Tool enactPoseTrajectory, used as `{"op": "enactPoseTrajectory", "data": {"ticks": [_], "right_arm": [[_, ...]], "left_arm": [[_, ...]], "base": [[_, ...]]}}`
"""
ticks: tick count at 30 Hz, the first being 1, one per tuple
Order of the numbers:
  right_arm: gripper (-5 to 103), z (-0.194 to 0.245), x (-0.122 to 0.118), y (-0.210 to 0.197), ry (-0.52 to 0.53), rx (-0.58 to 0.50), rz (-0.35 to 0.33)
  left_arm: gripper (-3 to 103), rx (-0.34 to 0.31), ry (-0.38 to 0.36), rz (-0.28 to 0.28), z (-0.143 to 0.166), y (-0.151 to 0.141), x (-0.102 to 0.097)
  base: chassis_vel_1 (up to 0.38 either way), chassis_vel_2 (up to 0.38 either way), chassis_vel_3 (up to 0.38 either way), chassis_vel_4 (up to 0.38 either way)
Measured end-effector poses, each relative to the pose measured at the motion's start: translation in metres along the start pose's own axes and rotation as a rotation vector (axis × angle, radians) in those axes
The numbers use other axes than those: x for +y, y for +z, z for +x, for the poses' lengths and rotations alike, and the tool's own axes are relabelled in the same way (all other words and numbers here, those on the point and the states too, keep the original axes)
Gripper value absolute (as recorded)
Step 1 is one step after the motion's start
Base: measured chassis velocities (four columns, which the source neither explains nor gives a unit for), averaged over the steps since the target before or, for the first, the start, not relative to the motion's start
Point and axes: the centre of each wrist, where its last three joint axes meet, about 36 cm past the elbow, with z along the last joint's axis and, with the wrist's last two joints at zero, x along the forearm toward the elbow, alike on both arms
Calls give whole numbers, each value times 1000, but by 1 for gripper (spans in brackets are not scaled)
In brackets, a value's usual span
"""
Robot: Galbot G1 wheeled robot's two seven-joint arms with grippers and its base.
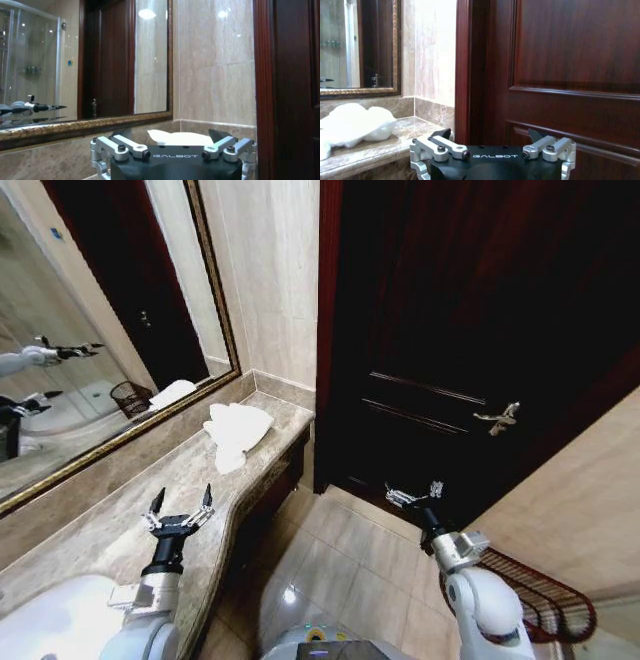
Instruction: Discard the used towel into the hamper.
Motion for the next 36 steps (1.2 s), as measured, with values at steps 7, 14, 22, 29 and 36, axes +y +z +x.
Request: {"op": "enactPoseTrajectory", "data": {"ticks": [7, 14, 22, 29, 36], "right_arm": [[100, 0, 0, 3, -4, 8, -5], [100, -7, -1, 6, -23, 10, -2], [100, -20, -2, 6, -57, 2, -32], [100, -27, 3, 3, -65, 10, -30], [100, -29, 9, 4, -78, 14, -27]], "left_arm": [[100, 66, -7, -3, -14, -10, -4], [100, 133, 4, 13, -63, -53, -3], [100, 148, -22, 12, -61, -51, -1], [100, 143, -14, 13, -56, -48, 0], [100, 137, -10, 12, -55, -47, 0]], "base": [[-46, 43, 38, -33], [0, 0, 0, 0], [0, 0, 0, 0], [0, 0, 0, 0], [-16, 15, 12, -19]]}}
